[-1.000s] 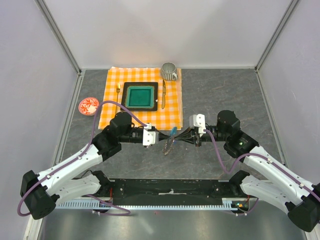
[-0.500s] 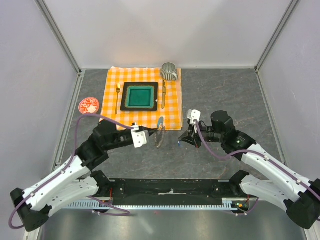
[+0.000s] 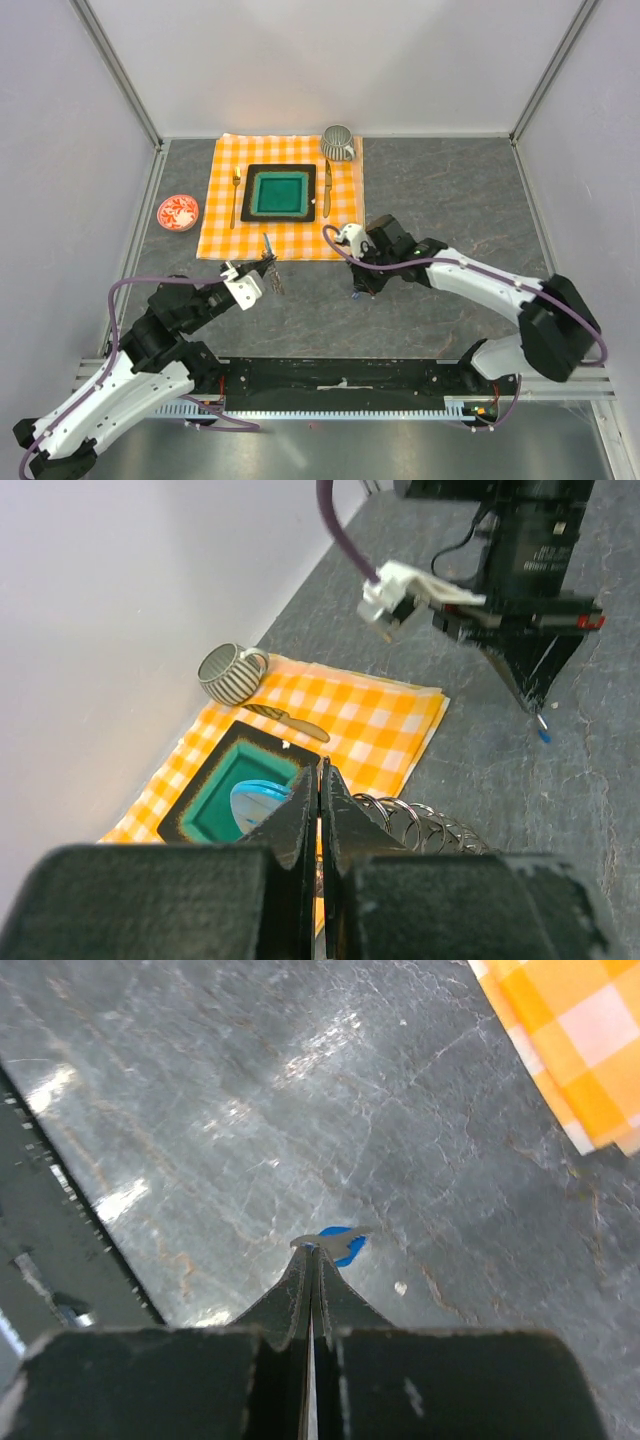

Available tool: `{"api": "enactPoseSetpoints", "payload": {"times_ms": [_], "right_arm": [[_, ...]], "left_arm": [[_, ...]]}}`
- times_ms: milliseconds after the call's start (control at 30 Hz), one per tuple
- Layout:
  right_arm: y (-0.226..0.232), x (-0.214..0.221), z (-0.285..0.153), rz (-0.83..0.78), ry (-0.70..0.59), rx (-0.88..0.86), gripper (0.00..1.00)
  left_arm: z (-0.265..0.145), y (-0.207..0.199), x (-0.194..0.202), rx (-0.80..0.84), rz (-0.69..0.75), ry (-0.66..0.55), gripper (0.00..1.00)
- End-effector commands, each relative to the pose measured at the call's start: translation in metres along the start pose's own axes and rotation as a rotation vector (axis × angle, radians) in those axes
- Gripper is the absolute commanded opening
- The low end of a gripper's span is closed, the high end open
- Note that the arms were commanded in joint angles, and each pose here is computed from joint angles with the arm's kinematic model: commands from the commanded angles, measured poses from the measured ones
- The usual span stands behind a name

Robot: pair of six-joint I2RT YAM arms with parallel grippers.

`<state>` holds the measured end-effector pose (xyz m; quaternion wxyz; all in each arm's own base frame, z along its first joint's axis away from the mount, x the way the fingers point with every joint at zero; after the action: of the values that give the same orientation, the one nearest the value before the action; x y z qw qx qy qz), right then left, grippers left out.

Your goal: Put the keys on the keyring

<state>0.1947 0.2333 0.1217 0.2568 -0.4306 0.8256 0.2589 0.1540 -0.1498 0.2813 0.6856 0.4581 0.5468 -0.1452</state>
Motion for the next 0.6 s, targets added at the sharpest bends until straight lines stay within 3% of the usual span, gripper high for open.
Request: {"api": "enactPoseSetpoints", "payload": {"times_ms": [0,233,567], "right_arm": [[-0.007,-0.019,0.025,-0.06,0.012,0.049,0.0],[-0.011,-0.021,0.074,-0.125,0.034,0.025,0.0],[-0.01,-0.018,0.09,-0.181,-0.054,0.017,0.0]], "left_arm": [[-0.006,0.011,-0.004,-0.089,-0.013,-0.023,0.02],[-0.009,0.015,-0.003,-0.125,-0.004,-0.037,0.02],[-0.009,0.016,-0.003,-0.135,-0.008,-0.051,0.02]]}}
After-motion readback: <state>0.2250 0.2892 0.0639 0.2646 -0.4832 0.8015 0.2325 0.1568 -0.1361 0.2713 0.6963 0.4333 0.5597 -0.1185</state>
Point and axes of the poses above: each gripper's point midway between its finger pads, its own z axis out along the fingers, its own y axis along the line the jaws close on, x = y × z, the point moved 4 cm from there along -z, back along the fingers, and after that the axes turned 3 degrees about -z, right-handed, at the moved point
